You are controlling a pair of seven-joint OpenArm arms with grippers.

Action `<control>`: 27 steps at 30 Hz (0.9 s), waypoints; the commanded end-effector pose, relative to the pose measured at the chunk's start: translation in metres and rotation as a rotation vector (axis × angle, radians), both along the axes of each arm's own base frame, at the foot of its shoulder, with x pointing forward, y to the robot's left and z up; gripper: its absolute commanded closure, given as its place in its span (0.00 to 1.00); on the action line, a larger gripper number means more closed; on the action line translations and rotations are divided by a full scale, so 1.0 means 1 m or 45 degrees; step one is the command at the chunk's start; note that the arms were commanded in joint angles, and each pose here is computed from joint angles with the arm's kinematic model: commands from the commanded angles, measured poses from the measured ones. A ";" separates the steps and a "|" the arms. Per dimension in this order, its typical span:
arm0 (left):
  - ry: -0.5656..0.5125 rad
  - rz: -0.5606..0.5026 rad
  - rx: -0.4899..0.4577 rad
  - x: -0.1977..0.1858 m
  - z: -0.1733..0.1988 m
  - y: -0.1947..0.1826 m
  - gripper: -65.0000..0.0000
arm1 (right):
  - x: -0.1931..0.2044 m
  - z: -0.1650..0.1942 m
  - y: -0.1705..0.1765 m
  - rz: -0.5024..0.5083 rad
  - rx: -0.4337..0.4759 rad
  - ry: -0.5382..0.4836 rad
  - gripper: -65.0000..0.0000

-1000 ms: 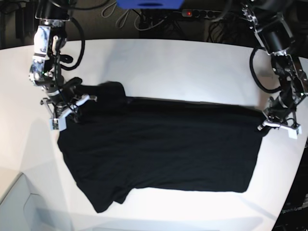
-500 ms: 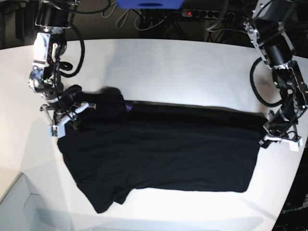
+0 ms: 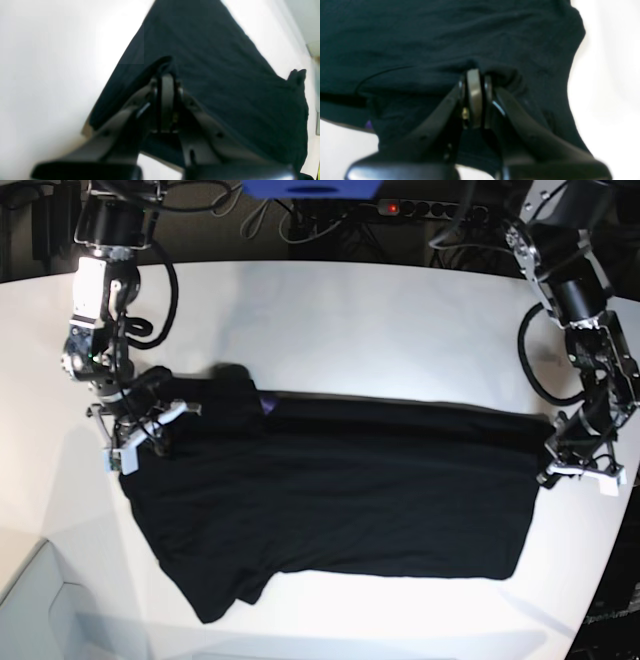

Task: Layout the t-shirt on the table in an organized manner, then fold the t-shirt properly
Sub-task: 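Lift the collar-side corners with both grippers, raising the shirt edge, then pull both grippers apart and back, stretching the collar edge taut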

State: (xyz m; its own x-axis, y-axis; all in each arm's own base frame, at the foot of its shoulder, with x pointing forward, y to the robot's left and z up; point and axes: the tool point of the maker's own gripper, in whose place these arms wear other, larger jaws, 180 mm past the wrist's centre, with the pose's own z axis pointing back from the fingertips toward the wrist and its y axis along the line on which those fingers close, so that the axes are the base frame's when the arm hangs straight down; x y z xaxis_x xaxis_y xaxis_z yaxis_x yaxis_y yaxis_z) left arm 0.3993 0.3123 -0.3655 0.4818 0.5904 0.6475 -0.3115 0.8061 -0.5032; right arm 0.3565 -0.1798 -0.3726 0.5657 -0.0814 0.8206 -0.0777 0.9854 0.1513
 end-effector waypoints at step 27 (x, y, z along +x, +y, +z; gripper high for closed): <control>-0.046 0.084 0.050 -0.017 0.011 0.031 0.49 | -0.039 0.053 -0.045 -0.214 -0.045 -0.193 0.37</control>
